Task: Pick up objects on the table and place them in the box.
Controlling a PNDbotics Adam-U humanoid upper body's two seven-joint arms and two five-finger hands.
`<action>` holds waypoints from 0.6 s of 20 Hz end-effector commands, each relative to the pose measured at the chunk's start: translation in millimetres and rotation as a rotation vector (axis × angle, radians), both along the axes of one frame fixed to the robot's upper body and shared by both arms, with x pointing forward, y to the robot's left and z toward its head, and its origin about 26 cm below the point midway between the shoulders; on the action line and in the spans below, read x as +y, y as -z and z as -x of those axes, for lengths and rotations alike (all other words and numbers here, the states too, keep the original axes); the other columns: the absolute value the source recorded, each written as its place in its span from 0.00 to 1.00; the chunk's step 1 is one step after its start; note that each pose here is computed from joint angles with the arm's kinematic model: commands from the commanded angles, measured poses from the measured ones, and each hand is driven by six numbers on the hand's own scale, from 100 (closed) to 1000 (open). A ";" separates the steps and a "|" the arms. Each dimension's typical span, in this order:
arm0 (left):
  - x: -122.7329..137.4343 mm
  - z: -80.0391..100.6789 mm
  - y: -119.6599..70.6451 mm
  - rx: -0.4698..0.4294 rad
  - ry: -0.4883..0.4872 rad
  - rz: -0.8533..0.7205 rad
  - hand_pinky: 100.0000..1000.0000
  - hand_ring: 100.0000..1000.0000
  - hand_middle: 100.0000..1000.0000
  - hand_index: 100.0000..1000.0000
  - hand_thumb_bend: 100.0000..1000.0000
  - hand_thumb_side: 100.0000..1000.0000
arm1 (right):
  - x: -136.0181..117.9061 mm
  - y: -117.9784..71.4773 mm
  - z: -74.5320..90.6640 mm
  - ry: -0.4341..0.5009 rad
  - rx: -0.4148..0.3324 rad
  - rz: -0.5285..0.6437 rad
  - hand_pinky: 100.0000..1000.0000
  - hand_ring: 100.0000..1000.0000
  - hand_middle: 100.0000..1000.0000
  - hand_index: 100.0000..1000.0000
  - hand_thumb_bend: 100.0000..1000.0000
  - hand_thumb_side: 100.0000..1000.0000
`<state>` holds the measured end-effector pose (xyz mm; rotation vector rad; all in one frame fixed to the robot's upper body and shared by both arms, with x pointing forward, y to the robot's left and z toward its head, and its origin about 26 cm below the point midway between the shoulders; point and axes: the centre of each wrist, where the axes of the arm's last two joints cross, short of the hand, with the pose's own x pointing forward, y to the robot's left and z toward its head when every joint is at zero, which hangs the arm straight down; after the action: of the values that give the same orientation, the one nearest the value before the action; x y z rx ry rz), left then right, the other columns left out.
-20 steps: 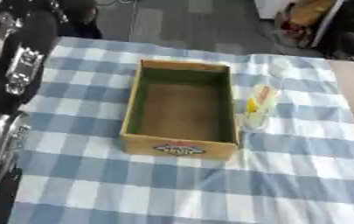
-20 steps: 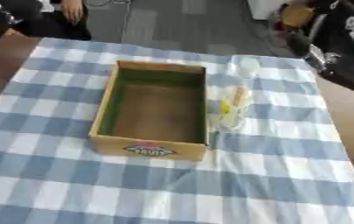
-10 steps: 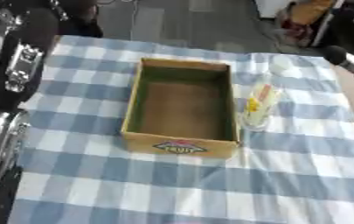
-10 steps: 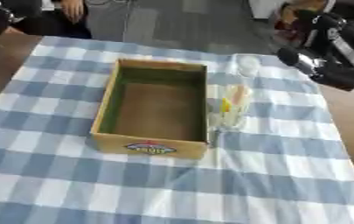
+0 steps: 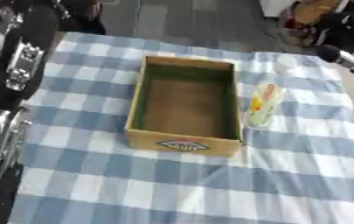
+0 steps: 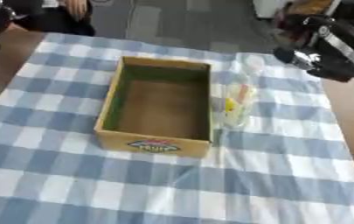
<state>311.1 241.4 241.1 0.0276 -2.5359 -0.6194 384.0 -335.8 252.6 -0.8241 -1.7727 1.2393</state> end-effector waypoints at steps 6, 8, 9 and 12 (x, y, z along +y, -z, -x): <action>-3.7 2.6 -8.1 -0.029 0.027 -0.008 0.76 0.69 0.79 0.90 0.30 0.76 | 1.9 -9.1 -8.6 -0.047 0.044 -0.015 0.91 0.76 0.75 0.96 0.69 1.00; -4.1 2.7 -7.8 -0.027 0.031 -0.010 0.76 0.69 0.79 0.90 0.30 0.77 | 6.1 -7.4 -12.2 -0.058 0.058 -0.026 0.91 0.76 0.75 0.96 0.69 1.00; -4.3 2.7 -7.7 -0.026 0.032 -0.011 0.76 0.69 0.79 0.90 0.30 0.77 | 8.0 -6.7 -13.8 -0.063 0.063 -0.030 0.91 0.76 0.75 0.96 0.69 1.00; -5.4 2.5 -8.3 -0.028 0.038 -0.008 0.76 0.69 0.79 0.90 0.30 0.76 | 14.0 -4.1 -16.0 -0.087 0.079 -0.031 0.91 0.77 0.76 0.97 0.68 1.00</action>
<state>311.4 238.8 242.5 0.0045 -2.5392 -0.6346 400.3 -320.9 243.7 -0.6584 -1.7562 1.2728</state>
